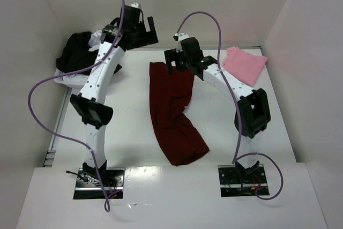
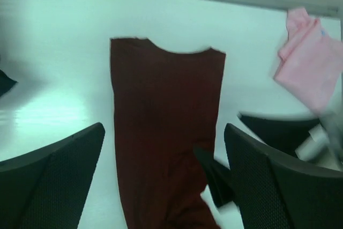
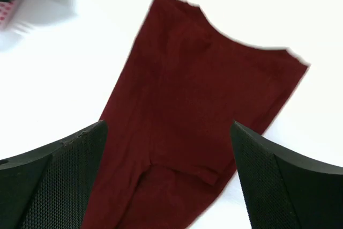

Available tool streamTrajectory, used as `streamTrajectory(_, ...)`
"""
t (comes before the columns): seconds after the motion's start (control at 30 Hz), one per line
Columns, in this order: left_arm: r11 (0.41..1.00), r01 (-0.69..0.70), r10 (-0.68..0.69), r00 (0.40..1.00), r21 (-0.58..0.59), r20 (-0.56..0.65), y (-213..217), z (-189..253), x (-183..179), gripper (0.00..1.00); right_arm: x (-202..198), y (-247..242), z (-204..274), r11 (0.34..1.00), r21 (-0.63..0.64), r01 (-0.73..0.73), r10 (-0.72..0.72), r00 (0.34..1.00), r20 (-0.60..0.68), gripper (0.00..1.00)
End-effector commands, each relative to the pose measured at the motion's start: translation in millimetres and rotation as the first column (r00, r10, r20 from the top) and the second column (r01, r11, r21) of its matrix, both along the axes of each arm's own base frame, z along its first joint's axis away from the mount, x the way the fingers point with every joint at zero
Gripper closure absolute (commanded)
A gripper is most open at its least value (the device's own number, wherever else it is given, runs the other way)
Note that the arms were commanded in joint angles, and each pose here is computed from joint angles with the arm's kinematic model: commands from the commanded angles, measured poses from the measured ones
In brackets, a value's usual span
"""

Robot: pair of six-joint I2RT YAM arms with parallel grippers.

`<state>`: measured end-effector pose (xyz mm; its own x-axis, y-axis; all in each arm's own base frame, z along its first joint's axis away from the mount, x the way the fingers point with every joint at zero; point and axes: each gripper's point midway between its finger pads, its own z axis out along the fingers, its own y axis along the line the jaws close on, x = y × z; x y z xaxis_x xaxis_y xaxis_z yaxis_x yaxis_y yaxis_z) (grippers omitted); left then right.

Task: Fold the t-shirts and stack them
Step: Rotate the tshirt 90 degrees

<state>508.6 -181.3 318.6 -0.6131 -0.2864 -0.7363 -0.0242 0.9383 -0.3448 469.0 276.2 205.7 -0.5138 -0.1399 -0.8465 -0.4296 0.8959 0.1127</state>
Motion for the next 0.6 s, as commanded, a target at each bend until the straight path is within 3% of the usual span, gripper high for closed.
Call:
streamTrajectory(0.0, 0.983, 0.098, -0.060, 0.970, 0.154, -0.237, -25, -77, -64, 0.00, 18, -6, -47, 0.996, 0.045, 0.071, -0.064, 0.986, -0.152, 0.00)
streamTrajectory(0.07, 0.989, 0.143, -0.135, 0.974, 0.031, -0.182, -42, -65, -88, 0.00, 22, -1, -63, 0.997, 0.050, 0.065, -0.053, 0.975, -0.214, 0.00)
streamTrajectory(0.17, 0.976, 0.166, -0.193, 0.960, -0.144, -0.202, -50, -92, -136, 0.00, 29, 9, -81, 0.998, 0.043, 0.053, -0.040, 0.961, -0.275, 0.00)
streamTrajectory(0.3, 0.967, 0.166, -0.212, 0.946, -0.193, -0.244, -41, -108, -176, 0.00, 29, 8, -108, 0.998, 0.016, 0.068, -0.059, 0.946, -0.319, 0.00)
streamTrajectory(0.57, 0.925, 0.306, -0.366, 0.875, -0.224, -0.316, -65, -135, -206, 0.00, 24, 27, -148, 0.997, -0.070, -0.034, 0.007, 0.937, -0.348, 0.00)
